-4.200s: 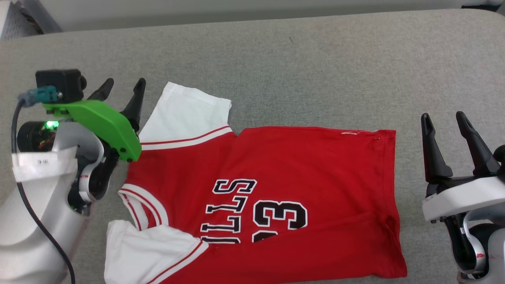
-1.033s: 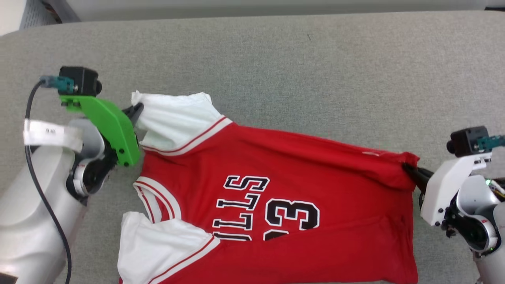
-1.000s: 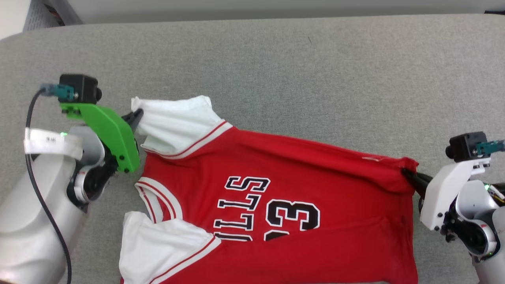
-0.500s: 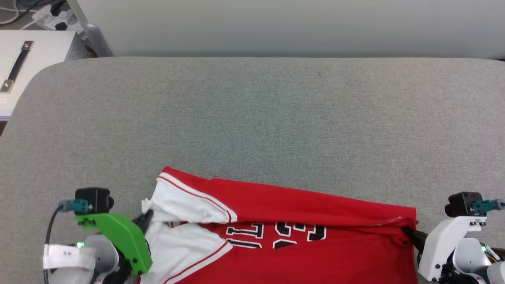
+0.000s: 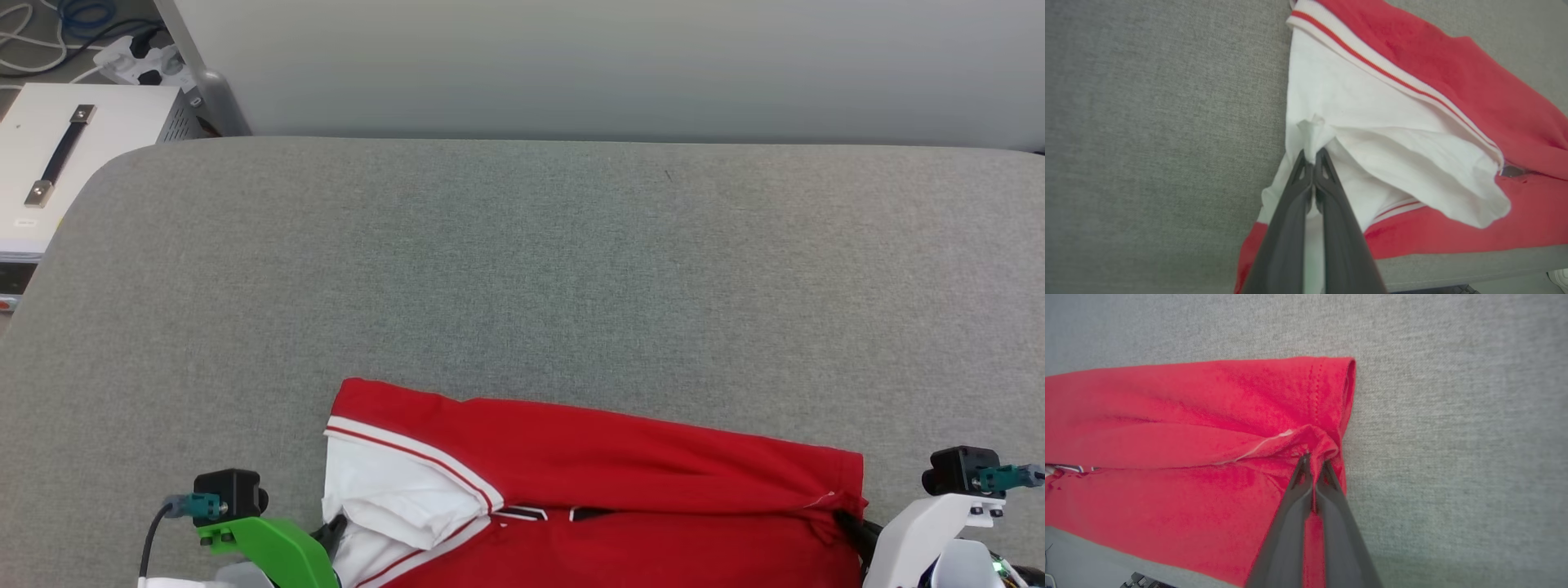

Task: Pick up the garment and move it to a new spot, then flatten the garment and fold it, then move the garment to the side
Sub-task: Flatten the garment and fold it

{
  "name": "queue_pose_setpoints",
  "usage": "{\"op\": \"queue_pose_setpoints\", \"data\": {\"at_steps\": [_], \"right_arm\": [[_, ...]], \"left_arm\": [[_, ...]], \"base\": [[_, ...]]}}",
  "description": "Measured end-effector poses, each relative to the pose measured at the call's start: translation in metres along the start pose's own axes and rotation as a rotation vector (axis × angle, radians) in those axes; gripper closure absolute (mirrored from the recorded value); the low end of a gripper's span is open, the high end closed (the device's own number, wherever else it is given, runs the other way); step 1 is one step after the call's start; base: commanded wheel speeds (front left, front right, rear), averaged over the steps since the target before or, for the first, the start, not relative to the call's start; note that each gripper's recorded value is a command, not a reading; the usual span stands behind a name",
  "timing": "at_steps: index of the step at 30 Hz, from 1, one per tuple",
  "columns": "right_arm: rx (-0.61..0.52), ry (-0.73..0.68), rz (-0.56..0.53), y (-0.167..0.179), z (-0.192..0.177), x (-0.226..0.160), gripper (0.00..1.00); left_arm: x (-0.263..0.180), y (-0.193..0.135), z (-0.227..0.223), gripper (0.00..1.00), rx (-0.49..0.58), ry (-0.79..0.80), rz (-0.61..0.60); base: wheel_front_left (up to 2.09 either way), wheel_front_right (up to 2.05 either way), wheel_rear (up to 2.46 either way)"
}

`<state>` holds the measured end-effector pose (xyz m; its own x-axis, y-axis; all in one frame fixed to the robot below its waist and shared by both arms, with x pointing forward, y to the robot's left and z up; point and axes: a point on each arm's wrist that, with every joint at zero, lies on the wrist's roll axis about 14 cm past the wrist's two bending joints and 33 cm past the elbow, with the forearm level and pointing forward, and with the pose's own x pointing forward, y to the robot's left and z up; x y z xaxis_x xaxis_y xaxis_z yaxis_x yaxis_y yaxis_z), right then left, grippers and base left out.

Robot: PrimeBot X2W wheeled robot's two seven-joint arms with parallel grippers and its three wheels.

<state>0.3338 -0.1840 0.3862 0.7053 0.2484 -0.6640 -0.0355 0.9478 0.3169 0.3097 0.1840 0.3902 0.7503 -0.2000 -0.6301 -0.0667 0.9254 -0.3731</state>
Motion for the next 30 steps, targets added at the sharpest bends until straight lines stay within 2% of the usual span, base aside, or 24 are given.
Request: {"op": "queue_pose_setpoints", "data": {"at_steps": [1,2,7,18,22,30], "right_arm": [[-0.010,-0.007,-0.004,0.000,0.001,-0.001,0.00],[-0.014,-0.028,-0.007,0.000,0.004,-0.002,0.00],[-0.033,-0.107,-0.008,0.002,0.019,-0.008,0.00],[-0.053,-0.270,-0.047,0.000,0.056,-0.037,0.00],[-0.061,-0.266,-0.080,-0.009,0.060,-0.044,0.00],[-0.120,-0.154,-0.087,-0.010,0.052,-0.037,0.00]], "left_arm": [[0.001,-0.001,0.000,0.44,-0.004,-0.005,-0.001],[0.001,-0.002,0.000,0.00,-0.006,-0.012,-0.006],[0.001,-0.007,0.016,0.00,0.014,-0.078,-0.019],[-0.023,-0.024,0.089,0.00,0.148,-0.364,-0.018],[-0.036,-0.039,0.117,0.00,0.213,-0.511,-0.021],[-0.066,-0.064,0.161,0.00,0.325,-0.782,-0.027]], "base": [[0.00,0.00,0.00],[0.00,0.00,0.00],[0.00,0.00,0.00],[0.00,0.00,0.00],[0.00,0.00,0.00],[0.00,0.00,0.00]]}}
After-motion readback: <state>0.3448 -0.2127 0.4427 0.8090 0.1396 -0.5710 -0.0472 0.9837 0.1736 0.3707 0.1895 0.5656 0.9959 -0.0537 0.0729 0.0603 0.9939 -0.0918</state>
